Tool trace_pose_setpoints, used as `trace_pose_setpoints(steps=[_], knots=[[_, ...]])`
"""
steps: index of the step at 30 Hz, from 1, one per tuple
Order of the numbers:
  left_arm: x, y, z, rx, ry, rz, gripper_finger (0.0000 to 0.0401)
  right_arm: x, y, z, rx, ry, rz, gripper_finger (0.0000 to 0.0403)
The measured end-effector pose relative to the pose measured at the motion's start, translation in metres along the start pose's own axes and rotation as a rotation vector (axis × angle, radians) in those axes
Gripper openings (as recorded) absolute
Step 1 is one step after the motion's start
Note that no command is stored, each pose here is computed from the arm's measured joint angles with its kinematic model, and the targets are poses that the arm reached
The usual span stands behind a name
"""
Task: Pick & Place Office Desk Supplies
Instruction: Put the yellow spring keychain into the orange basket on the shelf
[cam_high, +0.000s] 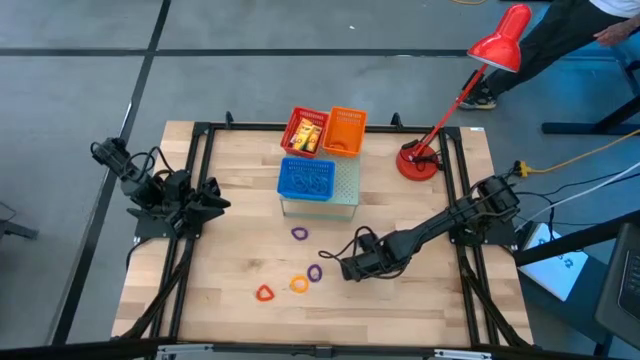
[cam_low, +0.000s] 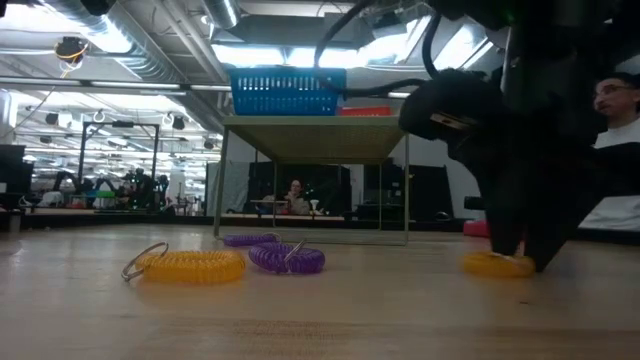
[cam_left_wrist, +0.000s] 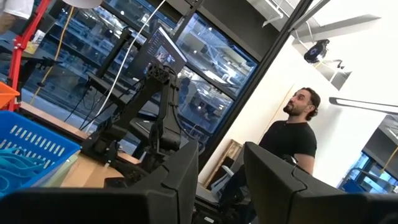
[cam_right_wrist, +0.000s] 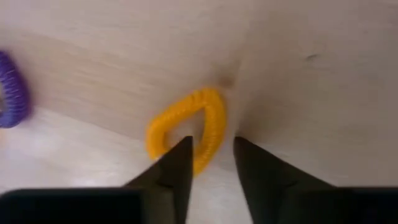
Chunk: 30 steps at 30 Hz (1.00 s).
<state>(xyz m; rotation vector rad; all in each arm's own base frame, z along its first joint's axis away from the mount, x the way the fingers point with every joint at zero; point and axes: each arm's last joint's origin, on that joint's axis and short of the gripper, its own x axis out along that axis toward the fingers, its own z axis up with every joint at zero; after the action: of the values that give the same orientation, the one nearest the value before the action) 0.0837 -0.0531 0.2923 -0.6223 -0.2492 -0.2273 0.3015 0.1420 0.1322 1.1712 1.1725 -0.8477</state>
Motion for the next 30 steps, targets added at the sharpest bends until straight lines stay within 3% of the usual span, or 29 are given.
trace_pose_setpoints(steps=[6, 11, 15, 22, 30], knots=[[0.000, 0.000, 0.000, 0.003, 0.004, 0.004, 0.0125, 0.000, -0.004, 0.001, -0.027, -0.003, -0.038, 0.0025], [0.000, 0.000, -0.001, 0.002, 0.008, 0.006, 0.0125, -0.002, -0.015, 0.003, -0.061, -0.019, -0.161, 0.0031], [0.000, 0.001, -0.001, -0.002, 0.013, 0.003, 0.0125, -0.002, -0.017, 0.004, -0.083, -0.015, -0.182, 0.0023], [0.000, 0.000, -0.001, -0.003, 0.016, -0.004, 0.0125, -0.011, -0.013, 0.003, -0.038, -0.010, -0.094, 0.0006], [0.000, 0.000, -0.001, 0.012, 0.017, -0.005, 0.0125, -0.064, 0.001, 0.003, -0.032, -0.086, 0.076, 0.0005]])
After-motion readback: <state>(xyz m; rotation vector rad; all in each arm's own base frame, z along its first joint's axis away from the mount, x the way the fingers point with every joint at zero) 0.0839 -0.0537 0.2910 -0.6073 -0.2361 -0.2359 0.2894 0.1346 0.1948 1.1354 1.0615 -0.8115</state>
